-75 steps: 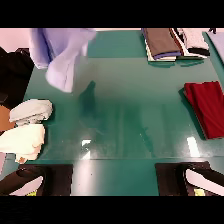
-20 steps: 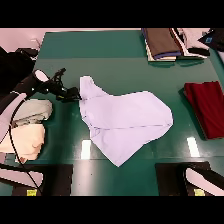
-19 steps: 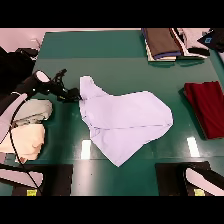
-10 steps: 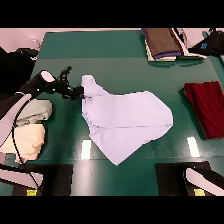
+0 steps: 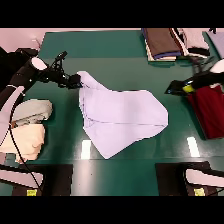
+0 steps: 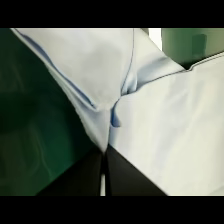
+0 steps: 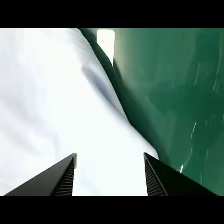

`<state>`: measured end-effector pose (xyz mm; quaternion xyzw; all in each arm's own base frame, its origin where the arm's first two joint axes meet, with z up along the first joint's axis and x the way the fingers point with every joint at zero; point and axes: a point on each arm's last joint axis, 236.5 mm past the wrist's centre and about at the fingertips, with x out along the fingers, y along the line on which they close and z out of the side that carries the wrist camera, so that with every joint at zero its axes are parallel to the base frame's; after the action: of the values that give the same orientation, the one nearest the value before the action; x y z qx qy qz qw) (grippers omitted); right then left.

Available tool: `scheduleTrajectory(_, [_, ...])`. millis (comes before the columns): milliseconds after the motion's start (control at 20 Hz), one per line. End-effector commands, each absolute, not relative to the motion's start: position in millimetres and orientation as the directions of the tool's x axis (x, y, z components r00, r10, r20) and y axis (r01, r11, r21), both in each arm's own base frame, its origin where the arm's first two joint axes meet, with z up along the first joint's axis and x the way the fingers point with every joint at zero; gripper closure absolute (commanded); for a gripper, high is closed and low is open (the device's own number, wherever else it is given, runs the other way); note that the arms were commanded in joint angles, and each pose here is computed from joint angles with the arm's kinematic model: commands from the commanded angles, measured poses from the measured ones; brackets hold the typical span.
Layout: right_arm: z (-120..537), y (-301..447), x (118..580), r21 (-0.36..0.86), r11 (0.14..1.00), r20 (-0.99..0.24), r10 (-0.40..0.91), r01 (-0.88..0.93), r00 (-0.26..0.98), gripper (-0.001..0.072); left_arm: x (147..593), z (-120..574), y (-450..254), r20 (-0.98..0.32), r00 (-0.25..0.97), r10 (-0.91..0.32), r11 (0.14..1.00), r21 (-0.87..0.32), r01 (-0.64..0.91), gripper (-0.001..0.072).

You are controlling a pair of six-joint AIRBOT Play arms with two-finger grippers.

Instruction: Fold the shirts.

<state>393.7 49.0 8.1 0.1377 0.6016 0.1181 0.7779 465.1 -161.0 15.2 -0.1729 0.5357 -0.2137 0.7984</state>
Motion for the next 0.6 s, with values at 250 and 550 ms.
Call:
scheduleTrajectory(250, [-72, 131, 445, 0.32, 0.927, -0.919, 0.353, -0.193, 0.174, 0.036, 459, 16, -162, -0.788, 0.31, -0.532, 0.846, -0.507, 0.164, 0.0685])
scheduleTrajectory(550, [-25, 91, 440, 0.185, 0.961, -0.947, 0.231, -0.208, 0.223, 0.0695, 467, 40, -123, -0.796, 0.365, -0.483, 0.874, -0.462, 0.151, 0.0685])
